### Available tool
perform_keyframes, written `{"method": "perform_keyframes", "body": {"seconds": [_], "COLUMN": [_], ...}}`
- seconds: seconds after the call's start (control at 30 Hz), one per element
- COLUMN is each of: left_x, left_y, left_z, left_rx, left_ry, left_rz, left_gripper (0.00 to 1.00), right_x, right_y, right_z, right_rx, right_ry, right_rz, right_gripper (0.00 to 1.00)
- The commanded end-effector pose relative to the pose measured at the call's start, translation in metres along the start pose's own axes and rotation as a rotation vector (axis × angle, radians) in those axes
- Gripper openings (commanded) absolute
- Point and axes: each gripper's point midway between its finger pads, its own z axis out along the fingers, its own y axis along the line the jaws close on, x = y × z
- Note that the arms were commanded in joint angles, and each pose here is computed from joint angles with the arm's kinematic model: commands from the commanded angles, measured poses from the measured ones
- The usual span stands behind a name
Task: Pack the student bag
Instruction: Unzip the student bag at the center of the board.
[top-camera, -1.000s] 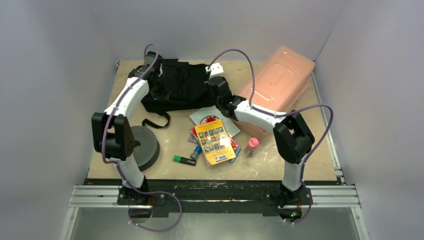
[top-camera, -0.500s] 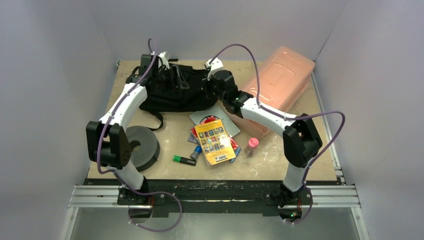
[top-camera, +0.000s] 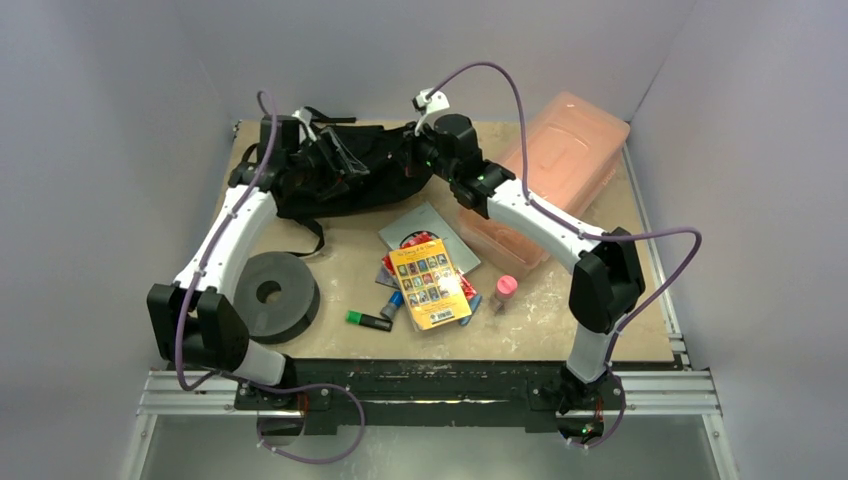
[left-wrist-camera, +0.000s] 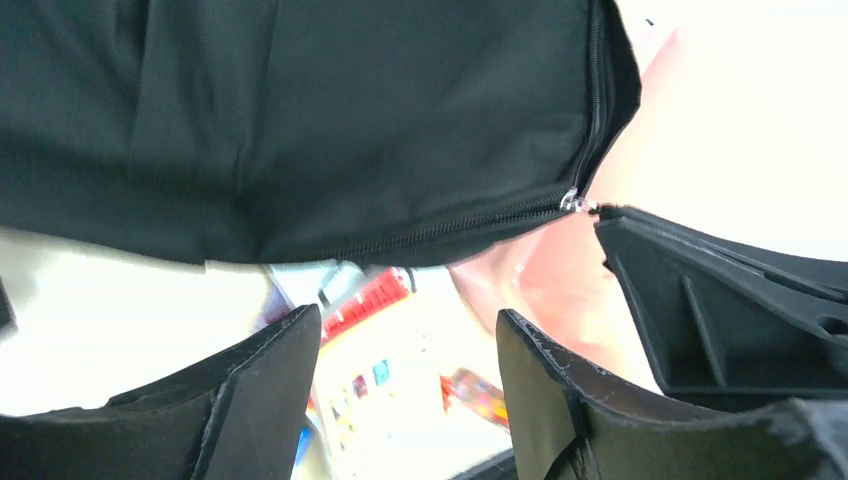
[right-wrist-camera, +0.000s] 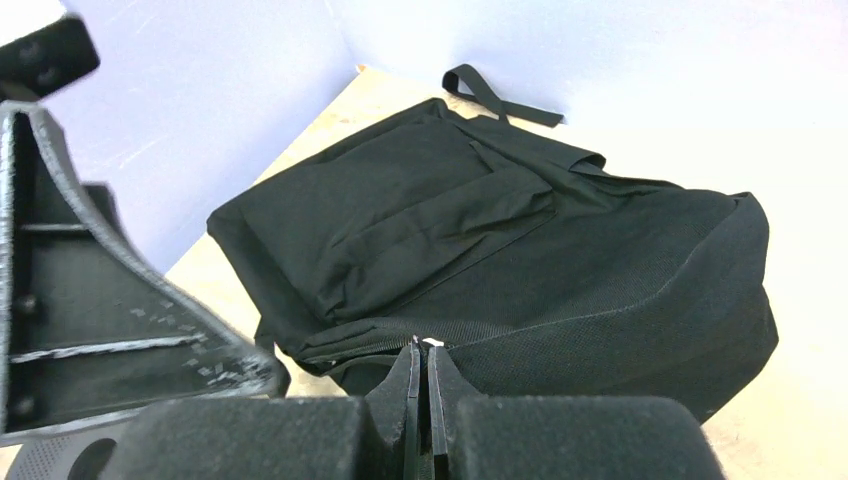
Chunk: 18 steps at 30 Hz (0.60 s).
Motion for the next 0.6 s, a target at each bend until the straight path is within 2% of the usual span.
{"method": "perform_keyframes", "body": {"seconds": [0.0, 0.07, 0.13, 0.3, 0.57], "left_x": [0.051, 0.059, 0.061, 0.045, 0.038], "left_y": [0.027, 0.017, 0.013, 0.018, 0.006], "left_z": [-0.018, -0.009, -0.001, 0.008, 0.017], "left_rx": [-0.149, -0.049, -0.01, -0.077, -0.038], "left_ry": [0.206, 0.277, 0.307, 0.244, 0.234], "left_rz": [-0.491, -0.64, -0.718, -0.721, -0.802], "left_gripper": [0.64, 0.64, 0.65, 0.69, 0.7], "right_x": [-0.05, -0.045, -0.036, -0.025, -0.014], "right_y": [0.021, 0.022, 0.023, 0.027, 0.041], "right_z": [-0.008, -0.007, -0.006, -0.012, -0.016], "right_rx": [-0.071, -0.084, -0.093, -0.104, -0.104], "right_ry": [-0.135, -0.128, -0.112, -0.098, -0.086], "right_rz": [0.018, 0.017, 0.016, -0.017, -0.079], "right_gripper": [0.0, 0.0, 0.0, 0.0, 0.0]}}
